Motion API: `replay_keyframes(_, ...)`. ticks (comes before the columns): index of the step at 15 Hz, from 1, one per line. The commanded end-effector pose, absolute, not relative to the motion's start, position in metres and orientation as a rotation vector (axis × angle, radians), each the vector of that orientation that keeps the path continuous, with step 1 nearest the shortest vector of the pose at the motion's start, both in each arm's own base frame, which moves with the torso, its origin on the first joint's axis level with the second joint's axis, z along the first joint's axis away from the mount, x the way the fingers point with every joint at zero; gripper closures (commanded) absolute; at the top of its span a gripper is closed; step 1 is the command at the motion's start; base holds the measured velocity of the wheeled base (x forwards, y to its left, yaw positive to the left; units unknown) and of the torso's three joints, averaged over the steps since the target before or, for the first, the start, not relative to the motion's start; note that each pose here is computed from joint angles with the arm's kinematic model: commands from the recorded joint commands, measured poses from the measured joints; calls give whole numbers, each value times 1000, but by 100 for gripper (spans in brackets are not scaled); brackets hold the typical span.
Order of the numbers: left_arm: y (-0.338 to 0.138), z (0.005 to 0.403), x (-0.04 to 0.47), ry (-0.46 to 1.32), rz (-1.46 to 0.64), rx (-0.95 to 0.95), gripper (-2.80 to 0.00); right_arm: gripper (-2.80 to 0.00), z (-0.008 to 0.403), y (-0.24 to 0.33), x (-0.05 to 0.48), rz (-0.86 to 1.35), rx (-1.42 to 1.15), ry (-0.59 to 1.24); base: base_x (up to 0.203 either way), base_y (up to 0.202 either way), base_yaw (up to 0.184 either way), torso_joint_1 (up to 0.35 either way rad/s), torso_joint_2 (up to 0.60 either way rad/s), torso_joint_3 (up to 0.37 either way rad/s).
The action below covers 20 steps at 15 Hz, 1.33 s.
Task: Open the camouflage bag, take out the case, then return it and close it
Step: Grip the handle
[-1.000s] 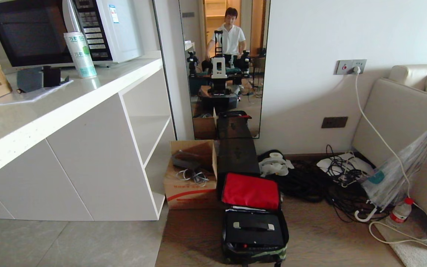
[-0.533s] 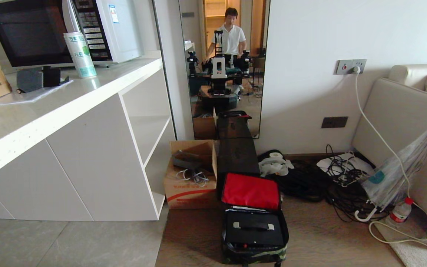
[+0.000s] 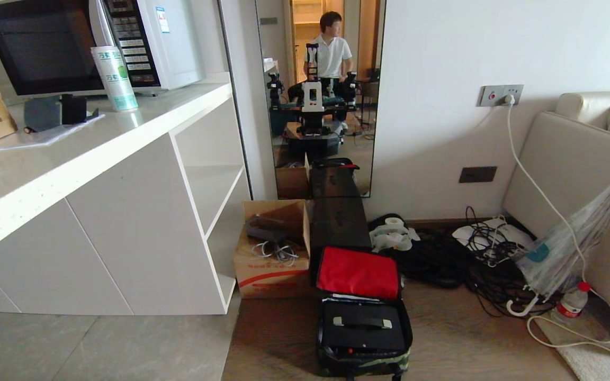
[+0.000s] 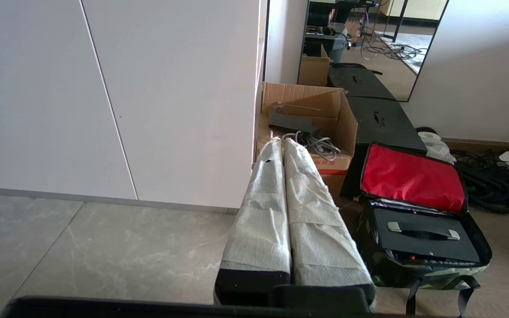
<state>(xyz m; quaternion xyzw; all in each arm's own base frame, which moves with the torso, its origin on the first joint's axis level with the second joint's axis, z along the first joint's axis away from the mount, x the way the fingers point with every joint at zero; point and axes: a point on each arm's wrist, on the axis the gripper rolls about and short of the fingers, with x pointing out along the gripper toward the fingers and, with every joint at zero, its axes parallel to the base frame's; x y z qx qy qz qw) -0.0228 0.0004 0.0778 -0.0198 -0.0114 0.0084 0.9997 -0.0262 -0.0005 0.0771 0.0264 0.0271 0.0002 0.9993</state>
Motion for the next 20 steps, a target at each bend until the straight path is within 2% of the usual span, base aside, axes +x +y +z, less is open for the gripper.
replay_keyframes(1, 0, 76, -22, -15, 18, -40, 0, 0, 77, -1, -26, 2, 53, 53, 0, 0, 0, 0, 0, 0)
replay_keyframes(20, 0, 75, -22, -15, 17, -40, 0, 0, 77, -1, -26, 2, 53, 55, 0, 0, 0, 0, 0, 0)
